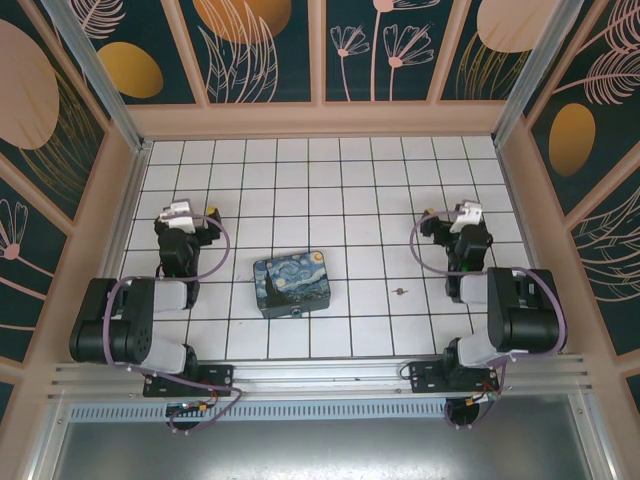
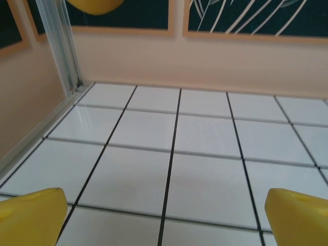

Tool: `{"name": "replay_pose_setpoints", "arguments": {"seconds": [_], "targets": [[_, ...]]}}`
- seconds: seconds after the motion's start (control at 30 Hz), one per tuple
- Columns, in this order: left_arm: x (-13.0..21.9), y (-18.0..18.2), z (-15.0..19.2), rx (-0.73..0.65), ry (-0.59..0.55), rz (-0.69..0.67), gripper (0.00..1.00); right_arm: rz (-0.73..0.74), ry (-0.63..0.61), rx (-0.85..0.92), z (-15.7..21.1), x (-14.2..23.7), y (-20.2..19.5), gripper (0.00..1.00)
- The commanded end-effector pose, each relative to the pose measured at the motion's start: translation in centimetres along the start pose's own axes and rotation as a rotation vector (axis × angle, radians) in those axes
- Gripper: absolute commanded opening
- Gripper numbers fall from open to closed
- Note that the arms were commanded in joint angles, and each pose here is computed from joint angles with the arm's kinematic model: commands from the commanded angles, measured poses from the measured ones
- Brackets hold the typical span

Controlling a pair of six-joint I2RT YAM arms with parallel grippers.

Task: Unlock the padlock with the key

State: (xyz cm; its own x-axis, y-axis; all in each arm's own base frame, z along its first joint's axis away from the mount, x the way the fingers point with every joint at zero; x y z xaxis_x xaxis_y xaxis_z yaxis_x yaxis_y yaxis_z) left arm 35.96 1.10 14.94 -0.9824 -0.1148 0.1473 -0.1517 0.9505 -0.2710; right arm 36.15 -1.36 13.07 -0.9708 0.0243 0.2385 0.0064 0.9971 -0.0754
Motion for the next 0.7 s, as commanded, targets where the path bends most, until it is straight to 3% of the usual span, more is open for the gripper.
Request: {"name": "replay_pose_setpoints", "arguments": {"seconds": [0.0, 0.13, 0.33, 0.53, 0.67], "targets": [[0.1, -0.1, -2.4, 0.014, -0.011, -0.026, 0.99, 0.036, 0.077, -0.084, -2.6, -1.0, -1.0, 0.99], [0.3, -1.1, -5.6, 0.076, 0.000, -0.028, 0.99, 0.075, 0.127, -0.349, -4.2, -0.8, -2.2, 0.99], [1.1, -3.5, -8.6, 0.309, 0.164, 0.012, 0.99, -0.217, 0.185, -0.445, -5.4, 0.4, 2.5, 0.98], [4.0, -6.3, -5.7, 0.469, 0.466, 0.139, 0.95, -0.387, 0.343, -0.411, -4.3, 3.4, 10.1, 0.89], [7.1, -6.4, -3.1, 0.532, 0.595, 0.156, 0.94, -0.483, 0.428, -0.422, -3.2, 5.7, 15.0, 0.87]]}}
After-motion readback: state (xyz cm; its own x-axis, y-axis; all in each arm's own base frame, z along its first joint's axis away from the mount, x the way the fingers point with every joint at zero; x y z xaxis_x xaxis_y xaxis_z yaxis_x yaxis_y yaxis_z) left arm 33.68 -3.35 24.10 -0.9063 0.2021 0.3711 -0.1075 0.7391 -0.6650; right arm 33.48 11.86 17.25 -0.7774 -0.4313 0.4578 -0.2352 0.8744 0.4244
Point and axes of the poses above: each hand's point on the last joint's axis, 136 mm out from that joint toward the fingers, its own x axis back along the fingers, its own y axis along the line the jaws close on, z = x × y, the point moved 3 cm from there along x, back along the fingers, and after that the axes turned 13 degrees about x, right-handed, at the moved point
